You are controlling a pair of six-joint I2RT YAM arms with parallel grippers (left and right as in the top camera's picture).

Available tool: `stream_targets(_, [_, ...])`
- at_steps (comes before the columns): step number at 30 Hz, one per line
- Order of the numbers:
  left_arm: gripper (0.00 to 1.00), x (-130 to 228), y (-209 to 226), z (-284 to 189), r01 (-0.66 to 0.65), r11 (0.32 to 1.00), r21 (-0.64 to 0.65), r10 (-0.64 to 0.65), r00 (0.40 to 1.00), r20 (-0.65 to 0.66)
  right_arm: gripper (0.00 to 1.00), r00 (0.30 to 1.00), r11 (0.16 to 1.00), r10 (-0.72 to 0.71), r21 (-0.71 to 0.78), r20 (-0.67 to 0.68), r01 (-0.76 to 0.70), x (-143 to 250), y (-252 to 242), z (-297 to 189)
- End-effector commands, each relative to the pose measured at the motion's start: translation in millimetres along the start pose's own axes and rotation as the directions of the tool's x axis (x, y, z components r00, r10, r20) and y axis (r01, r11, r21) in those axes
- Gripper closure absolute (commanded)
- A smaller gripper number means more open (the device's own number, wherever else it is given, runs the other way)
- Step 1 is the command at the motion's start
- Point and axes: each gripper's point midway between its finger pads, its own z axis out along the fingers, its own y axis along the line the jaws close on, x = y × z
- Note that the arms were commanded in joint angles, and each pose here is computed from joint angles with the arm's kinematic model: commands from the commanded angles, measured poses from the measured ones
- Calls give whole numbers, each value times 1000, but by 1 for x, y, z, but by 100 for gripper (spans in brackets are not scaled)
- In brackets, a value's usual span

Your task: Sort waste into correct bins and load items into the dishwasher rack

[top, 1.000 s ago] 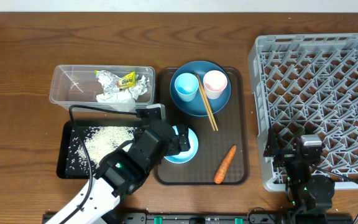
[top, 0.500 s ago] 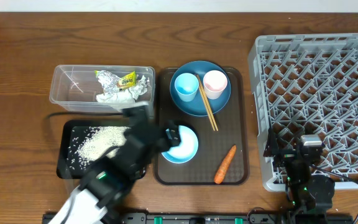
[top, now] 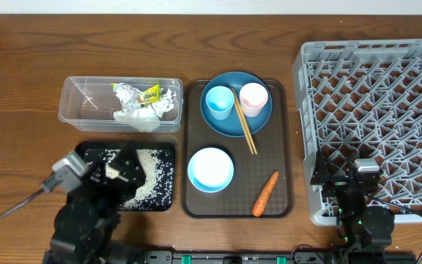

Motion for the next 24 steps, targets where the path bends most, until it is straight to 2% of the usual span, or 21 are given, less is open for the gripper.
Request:
stream_targets(1, [1, -5, 14, -12, 13, 999, -29, -12, 999, 40, 1, 1000, 1000, -4, 1, -6, 4, 2, 0, 0])
stream_targets(10, [1, 2, 34, -17, 33, 998, -47, -29, 996, 86, 1, 1000, 1000, -4, 1, -6, 4, 2, 0, 0])
stream_targets(20, [1, 24, 62, -2, 38, 995, -94, -31, 996, 83, 1, 1000, 1000, -4, 1, -6, 4, 2, 0, 0])
stream_targets(24, [1, 26, 64, 7, 52, 996, -68, -44, 993, 112, 1, 1000, 1000, -4, 1, -6, 4, 2, 0, 0])
